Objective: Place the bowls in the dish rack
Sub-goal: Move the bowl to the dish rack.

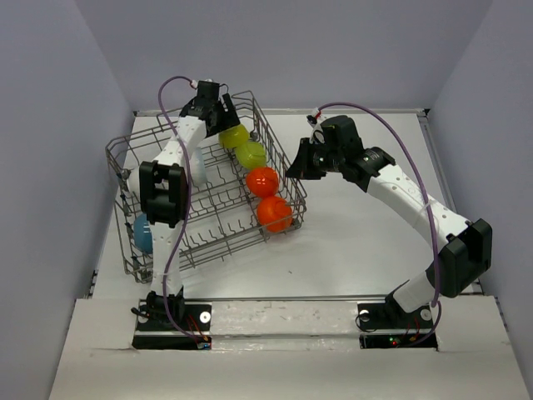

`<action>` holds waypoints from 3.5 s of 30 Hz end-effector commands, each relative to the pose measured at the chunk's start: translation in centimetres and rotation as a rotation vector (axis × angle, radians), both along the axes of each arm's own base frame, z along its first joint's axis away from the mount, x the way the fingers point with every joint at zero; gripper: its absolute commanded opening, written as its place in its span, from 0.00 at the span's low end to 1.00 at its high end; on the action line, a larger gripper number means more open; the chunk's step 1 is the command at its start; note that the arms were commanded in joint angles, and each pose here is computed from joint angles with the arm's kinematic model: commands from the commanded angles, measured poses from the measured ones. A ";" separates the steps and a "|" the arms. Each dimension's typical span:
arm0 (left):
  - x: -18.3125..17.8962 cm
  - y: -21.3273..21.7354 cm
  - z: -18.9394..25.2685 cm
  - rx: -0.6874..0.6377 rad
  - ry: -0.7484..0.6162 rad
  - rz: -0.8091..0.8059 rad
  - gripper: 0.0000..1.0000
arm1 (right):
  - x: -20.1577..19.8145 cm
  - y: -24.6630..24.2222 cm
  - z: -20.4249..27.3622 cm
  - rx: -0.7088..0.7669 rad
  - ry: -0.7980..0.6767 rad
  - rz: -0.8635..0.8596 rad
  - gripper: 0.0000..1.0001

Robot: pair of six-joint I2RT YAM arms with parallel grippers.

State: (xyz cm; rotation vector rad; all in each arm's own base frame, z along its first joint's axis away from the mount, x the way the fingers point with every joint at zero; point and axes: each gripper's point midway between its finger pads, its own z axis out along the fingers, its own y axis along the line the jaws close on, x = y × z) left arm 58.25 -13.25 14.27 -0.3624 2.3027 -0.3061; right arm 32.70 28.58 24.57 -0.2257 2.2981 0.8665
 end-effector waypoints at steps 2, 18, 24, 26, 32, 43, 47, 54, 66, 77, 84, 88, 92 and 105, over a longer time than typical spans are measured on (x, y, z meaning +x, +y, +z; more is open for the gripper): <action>-1.5 -0.5 1.3 -0.108 -0.014 0.063 0.89 | 0.0 -0.8 0.0 -0.043 -0.026 0.022 0.06; -1.9 0.4 9.0 -0.181 -0.188 0.184 0.99 | 0.1 -0.9 0.1 -0.047 -0.033 0.017 0.06; -3.3 1.8 10.9 -0.221 -0.213 0.314 0.99 | 0.1 -0.9 0.1 -0.046 -0.031 0.014 0.06; -3.9 2.2 10.8 -0.252 -0.203 0.399 0.99 | 0.1 -1.0 0.0 -0.047 -0.031 0.013 0.06; -5.7 2.5 11.3 -0.381 -0.205 0.575 0.99 | 0.1 -1.0 0.0 -0.047 -0.027 0.011 0.06; -5.5 0.3 9.6 -0.502 -0.161 0.728 0.99 | 0.1 -1.1 -0.3 -0.051 -0.022 0.003 0.06; -5.4 0.4 8.4 -0.493 -0.165 0.783 0.99 | -0.1 -1.2 -0.3 -0.051 -0.021 0.004 0.06; -4.4 -0.8 6.3 -0.492 -0.129 0.818 0.99 | -0.3 -1.2 -0.7 -0.052 -0.011 0.007 0.06; -3.5 -2.4 3.8 -0.472 -0.126 0.837 0.99 | -0.5 -1.3 -1.3 -0.061 -0.005 0.016 0.06; -3.8 -2.9 1.9 -0.471 -0.108 0.869 0.99 | -0.8 -1.5 -1.7 -0.069 0.002 0.017 0.06; -4.0 -2.5 1.3 -0.467 -0.120 0.899 0.99 | -1.0 -1.5 -2.0 -0.070 0.011 0.020 0.06; -4.2 -2.3 0.5 -0.454 -0.109 0.916 0.99 | -1.0 -1.6 -2.0 -0.072 0.008 0.018 0.06; -4.2 -2.3 0.3 -0.456 -0.105 0.924 0.99 | -1.0 -1.5 -2.2 -0.072 0.013 0.019 0.06; -4.0 -2.2 -1.0 -0.454 -0.092 0.950 0.99 | -1.2 -1.5 -2.3 -0.070 0.018 0.023 0.06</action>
